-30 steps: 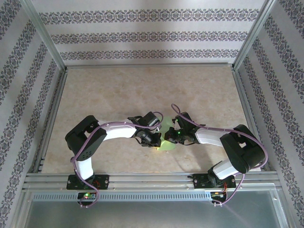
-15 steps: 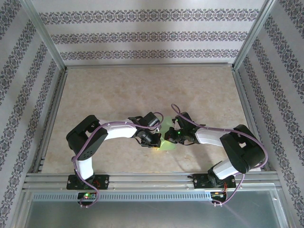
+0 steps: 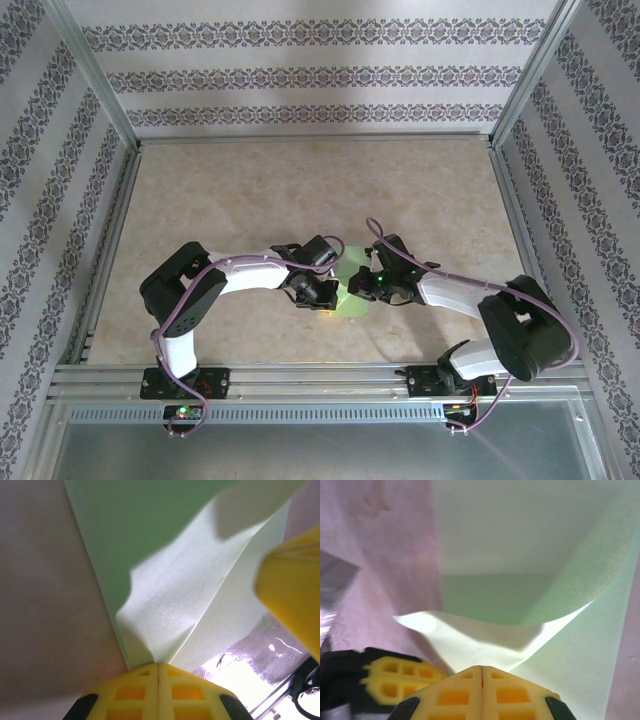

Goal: Fold a paper plane with a square sheet of paper (fold left side to right side)
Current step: Fold the triangle a second time at the center of the table.

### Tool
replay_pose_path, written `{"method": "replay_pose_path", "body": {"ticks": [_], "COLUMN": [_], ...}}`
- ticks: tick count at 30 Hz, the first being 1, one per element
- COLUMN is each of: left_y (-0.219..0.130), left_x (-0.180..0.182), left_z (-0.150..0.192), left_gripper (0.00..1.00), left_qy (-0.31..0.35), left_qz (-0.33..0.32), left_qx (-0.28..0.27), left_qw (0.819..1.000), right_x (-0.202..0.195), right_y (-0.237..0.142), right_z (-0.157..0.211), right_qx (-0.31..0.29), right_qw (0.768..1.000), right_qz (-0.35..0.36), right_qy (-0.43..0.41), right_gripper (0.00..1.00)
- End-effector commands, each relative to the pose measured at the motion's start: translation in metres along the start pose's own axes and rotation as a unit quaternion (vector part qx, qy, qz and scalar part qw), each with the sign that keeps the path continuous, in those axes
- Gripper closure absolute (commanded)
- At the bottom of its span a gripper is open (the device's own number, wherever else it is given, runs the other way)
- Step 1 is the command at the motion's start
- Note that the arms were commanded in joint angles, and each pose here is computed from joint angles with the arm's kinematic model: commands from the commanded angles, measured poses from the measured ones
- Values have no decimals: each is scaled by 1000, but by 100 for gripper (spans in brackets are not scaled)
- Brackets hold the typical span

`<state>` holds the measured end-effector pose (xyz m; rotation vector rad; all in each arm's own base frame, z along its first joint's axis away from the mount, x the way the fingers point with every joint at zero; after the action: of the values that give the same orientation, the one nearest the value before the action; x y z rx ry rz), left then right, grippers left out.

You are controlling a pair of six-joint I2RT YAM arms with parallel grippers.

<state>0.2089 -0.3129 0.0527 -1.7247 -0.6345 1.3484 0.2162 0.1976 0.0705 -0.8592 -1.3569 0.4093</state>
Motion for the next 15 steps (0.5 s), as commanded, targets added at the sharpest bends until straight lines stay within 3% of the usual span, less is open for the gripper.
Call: {"method": "replay_pose_path", "body": {"ticks": [1, 15], "left_y": [5, 7], "left_x": [9, 10], "left_z": [8, 9], "left_gripper": [100, 100], "left_qy": [0, -4], "left_qz": [-35, -51], "left_qx": [20, 28], "left_qw": [999, 998], "right_x": [0, 10], "right_y": [-7, 9], "right_z": [6, 17], "right_qx": [-12, -13], "right_qw": [1000, 998], "right_qz": [-9, -38], "right_qy": [-13, -39], "right_gripper": [100, 100]}}
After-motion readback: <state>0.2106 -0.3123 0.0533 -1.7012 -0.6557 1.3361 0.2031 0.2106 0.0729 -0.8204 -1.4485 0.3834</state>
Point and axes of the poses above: each hand's point on the last joint's axis, 136 mm out from that joint toward the fingers, its own y axis out along the fingers, its own x axis along the line the jaws close on, z = x × y, the point moved 4 cm from there along -y, back along the fingers, and after that the axes turned 9 degrees about y, right-handed, at the moved point
